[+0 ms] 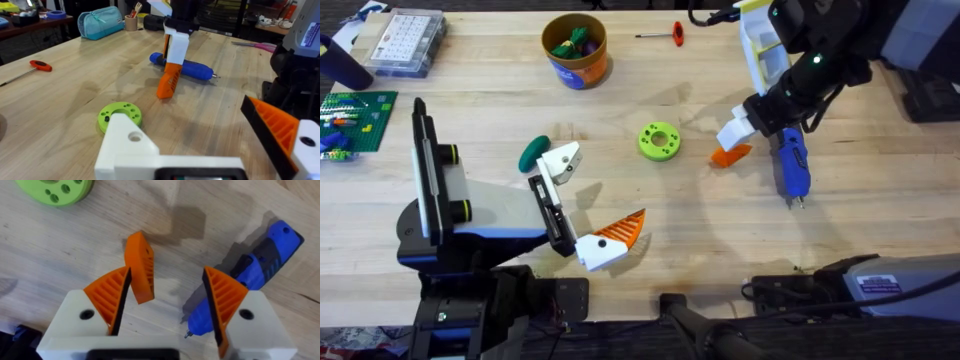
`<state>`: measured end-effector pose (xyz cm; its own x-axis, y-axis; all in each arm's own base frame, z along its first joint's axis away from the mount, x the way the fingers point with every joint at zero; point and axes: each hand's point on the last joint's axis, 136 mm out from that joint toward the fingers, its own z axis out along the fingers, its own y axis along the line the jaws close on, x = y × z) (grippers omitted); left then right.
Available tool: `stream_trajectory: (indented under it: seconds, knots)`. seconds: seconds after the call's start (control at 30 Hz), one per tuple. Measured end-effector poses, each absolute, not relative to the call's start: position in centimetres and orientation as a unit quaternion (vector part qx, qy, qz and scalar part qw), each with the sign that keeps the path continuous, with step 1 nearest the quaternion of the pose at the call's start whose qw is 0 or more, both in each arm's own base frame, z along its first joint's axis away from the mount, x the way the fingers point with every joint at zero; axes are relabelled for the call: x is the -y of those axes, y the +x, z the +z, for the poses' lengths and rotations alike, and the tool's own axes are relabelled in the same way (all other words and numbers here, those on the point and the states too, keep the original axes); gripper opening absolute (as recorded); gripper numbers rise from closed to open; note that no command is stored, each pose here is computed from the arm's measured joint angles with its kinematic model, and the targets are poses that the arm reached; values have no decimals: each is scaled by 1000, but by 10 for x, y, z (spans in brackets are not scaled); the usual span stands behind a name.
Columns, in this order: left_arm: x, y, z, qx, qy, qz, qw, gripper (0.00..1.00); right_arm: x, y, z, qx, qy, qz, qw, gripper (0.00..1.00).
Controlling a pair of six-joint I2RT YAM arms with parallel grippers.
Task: Pick up the gripper from the table and insert it into the empty holder that is missing its gripper. Then pick up a screw, insert it into the mounting hole, and use the screwdriver to tighten it. Finally, clean up the table by picking up the vegetable and placing it into the bucket.
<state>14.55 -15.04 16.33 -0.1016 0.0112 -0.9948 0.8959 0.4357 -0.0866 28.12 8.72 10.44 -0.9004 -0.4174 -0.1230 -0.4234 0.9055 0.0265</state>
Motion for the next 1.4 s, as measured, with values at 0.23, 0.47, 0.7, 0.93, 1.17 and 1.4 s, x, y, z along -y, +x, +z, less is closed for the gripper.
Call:
stream_trajectory:
  seconds: [0.23, 0.47, 0.7, 0.93, 1.17, 1.4]
  knots:
    - [150, 146, 163, -631, 359, -391, 566, 990, -96, 288, 105, -972, -219, 46, 73, 877]
    - [150, 146, 163, -631, 359, -391, 566, 990, -109, 289, 106, -968, -222, 82, 79, 877]
    - [150, 146, 163, -631, 359, -391, 566, 990, -117, 285, 106, -953, -278, 85, 79, 877]
    - [150, 146, 163, -631, 359, -391, 566, 990, -117, 274, 104, -933, -349, 62, 63, 877]
    - [150, 146, 163, -631, 359, -391, 566, 990, -103, 277, 102, -927, -370, 18, 58, 877]
    - [150, 146, 163, -631, 359, -391, 566, 990, -99, 274, 102, -920, -389, 7, 49, 877]
